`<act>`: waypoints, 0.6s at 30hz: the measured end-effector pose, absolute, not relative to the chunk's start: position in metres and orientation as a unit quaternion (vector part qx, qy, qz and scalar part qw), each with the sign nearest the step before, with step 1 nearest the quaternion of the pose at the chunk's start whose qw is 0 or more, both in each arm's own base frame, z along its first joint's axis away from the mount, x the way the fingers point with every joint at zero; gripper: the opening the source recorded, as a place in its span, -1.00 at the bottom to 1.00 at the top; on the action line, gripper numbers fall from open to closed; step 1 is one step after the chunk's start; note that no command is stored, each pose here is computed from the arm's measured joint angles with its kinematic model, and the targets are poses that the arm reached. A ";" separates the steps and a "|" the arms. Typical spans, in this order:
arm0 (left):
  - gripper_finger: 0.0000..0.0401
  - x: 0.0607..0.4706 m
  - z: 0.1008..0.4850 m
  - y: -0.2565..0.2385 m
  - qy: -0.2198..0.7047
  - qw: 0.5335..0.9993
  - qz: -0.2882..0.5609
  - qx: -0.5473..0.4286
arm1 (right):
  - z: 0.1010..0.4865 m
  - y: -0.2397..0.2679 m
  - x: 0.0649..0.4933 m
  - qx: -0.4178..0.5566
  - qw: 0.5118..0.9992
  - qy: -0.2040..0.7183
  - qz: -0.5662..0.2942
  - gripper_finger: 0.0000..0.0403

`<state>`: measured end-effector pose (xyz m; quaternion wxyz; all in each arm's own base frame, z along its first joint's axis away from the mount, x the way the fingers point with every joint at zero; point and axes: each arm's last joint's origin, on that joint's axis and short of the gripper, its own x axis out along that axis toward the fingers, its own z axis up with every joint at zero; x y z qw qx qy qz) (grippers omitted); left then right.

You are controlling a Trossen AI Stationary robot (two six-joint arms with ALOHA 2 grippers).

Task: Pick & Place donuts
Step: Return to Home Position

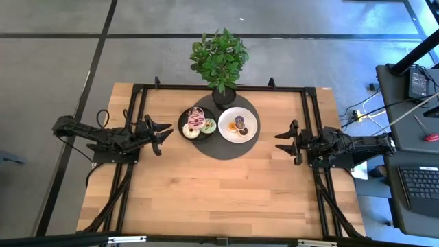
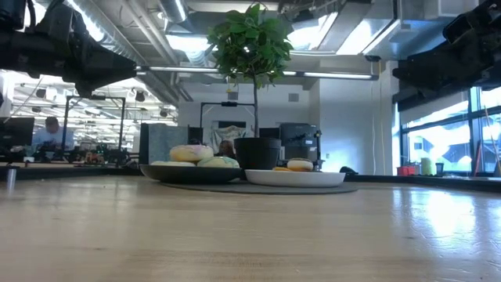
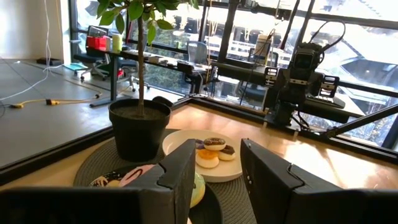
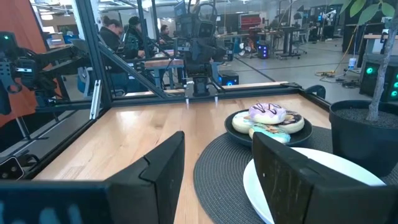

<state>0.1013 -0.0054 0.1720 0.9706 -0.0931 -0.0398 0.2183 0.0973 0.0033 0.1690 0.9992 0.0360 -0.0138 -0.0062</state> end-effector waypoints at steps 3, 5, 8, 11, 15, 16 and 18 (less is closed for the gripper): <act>-0.38 0.101 0.172 -0.005 -0.040 0.971 0.218 -0.093 | 0.169 0.003 0.097 0.036 0.999 -0.014 -0.006 -0.06; -0.39 0.101 0.172 -0.005 -0.040 0.971 0.218 -0.093 | 0.169 0.003 0.097 0.036 0.999 -0.014 -0.006 -0.06; -0.40 0.101 0.172 -0.005 -0.040 0.971 0.218 -0.093 | 0.169 0.003 0.097 0.036 0.999 -0.014 -0.006 -0.06; -0.40 0.101 0.172 -0.005 -0.040 0.971 0.219 -0.093 | 0.169 0.003 0.097 0.036 0.999 -0.014 -0.006 -0.06; -0.39 0.101 0.172 -0.005 -0.040 0.971 0.218 -0.093 | 0.169 0.003 0.097 0.036 0.999 -0.014 -0.006 -0.06; -0.38 0.101 0.172 -0.005 -0.040 0.971 0.219 -0.093 | 0.169 0.003 0.097 0.036 0.999 -0.014 -0.006 -0.06; -0.38 0.101 0.172 -0.005 -0.040 0.971 0.219 -0.093 | 0.169 0.003 0.097 0.036 0.999 -0.014 -0.006 -0.06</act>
